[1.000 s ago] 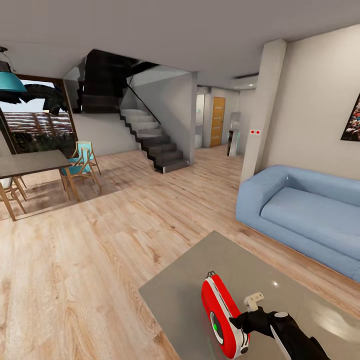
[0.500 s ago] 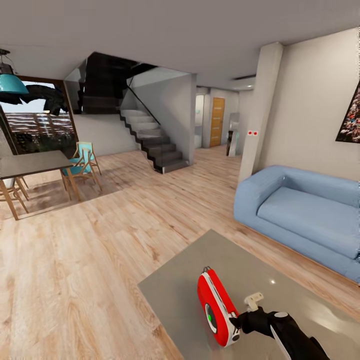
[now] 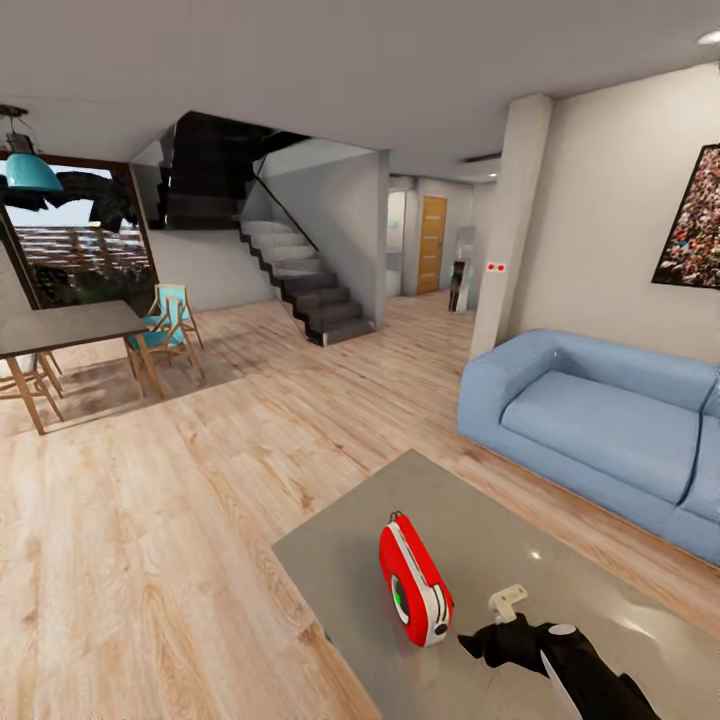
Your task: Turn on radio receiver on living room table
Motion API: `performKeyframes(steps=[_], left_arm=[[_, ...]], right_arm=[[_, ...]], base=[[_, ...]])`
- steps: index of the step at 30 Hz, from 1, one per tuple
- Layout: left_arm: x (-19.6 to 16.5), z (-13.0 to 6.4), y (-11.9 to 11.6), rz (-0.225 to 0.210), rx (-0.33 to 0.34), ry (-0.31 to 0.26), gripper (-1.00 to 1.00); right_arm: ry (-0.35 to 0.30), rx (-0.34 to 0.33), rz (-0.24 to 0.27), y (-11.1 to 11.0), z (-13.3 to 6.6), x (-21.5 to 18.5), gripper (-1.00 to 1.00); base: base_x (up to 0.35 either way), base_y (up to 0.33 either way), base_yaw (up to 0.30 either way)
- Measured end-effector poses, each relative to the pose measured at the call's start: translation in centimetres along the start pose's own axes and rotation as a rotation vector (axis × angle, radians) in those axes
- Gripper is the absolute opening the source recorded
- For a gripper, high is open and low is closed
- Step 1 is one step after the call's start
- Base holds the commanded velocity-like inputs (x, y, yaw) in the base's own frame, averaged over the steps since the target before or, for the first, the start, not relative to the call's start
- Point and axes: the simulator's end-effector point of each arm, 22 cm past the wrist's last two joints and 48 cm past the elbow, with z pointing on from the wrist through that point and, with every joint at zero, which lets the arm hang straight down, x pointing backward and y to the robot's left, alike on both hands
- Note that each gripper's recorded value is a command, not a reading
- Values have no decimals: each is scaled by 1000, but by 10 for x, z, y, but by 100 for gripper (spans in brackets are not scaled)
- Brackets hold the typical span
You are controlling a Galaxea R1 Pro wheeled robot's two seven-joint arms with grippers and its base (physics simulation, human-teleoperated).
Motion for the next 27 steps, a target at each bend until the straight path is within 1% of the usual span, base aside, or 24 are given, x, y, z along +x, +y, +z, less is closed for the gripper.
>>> performKeyframes(steps=[3, 8, 15, 27], left_arm=[[-2, -4, -1, 0, 1, 1, -100], [-5, -9, -3, 0, 2, -1, -100], [-9, -17, -4, -1, 1, -1, -100], [-15, -30, -8, -2, 1, 0, -100]], right_arm=[[1, 0, -1, 1, -3, -2, 100], [0, -2, 0, 3, -9, -6, 100], [2, -9, -1, 11, -14, -9, 100], [9, -12, 4, 17, -24, -13, 100]], base=[[-14, 23, 0], [-3, 193, 0], [-25, 302, 0], [-106, 320, 0]])
